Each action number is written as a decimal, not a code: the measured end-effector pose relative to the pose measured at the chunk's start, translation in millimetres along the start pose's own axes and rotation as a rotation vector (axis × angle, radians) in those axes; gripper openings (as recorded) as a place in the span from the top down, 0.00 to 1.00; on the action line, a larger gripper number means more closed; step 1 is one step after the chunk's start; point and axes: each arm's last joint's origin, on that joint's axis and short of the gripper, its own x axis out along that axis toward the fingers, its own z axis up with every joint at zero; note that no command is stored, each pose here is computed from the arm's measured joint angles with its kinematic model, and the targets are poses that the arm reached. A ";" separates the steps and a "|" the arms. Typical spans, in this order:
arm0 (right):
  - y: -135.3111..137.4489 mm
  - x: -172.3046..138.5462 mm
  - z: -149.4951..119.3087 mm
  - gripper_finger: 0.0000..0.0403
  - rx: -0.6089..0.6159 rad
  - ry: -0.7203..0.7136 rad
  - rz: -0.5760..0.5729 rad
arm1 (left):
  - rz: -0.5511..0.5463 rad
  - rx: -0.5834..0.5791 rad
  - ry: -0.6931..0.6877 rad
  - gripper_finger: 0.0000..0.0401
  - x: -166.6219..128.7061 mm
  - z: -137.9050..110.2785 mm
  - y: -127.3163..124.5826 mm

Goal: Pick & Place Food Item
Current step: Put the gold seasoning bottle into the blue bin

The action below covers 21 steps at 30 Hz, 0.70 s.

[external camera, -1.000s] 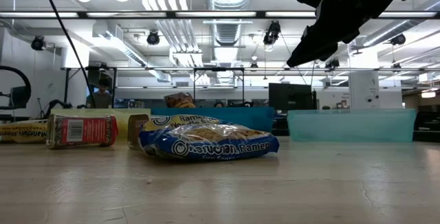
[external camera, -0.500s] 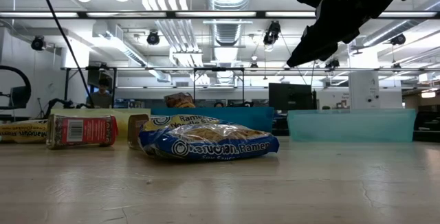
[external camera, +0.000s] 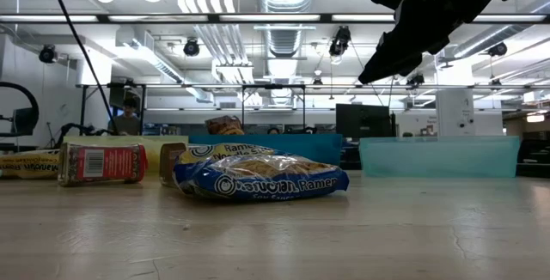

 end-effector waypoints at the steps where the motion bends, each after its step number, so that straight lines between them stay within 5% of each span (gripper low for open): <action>1: 0.0 0.0 0.0 0.53 0.000 0.000 0.000 | 0.000 -0.005 0.000 0.30 0.0 0.0 0.0; 21: 0.0 0.0 0.0 0.53 0.000 0.000 0.000 | -0.002 -0.030 -0.052 0.30 -3.7 1.9 -0.8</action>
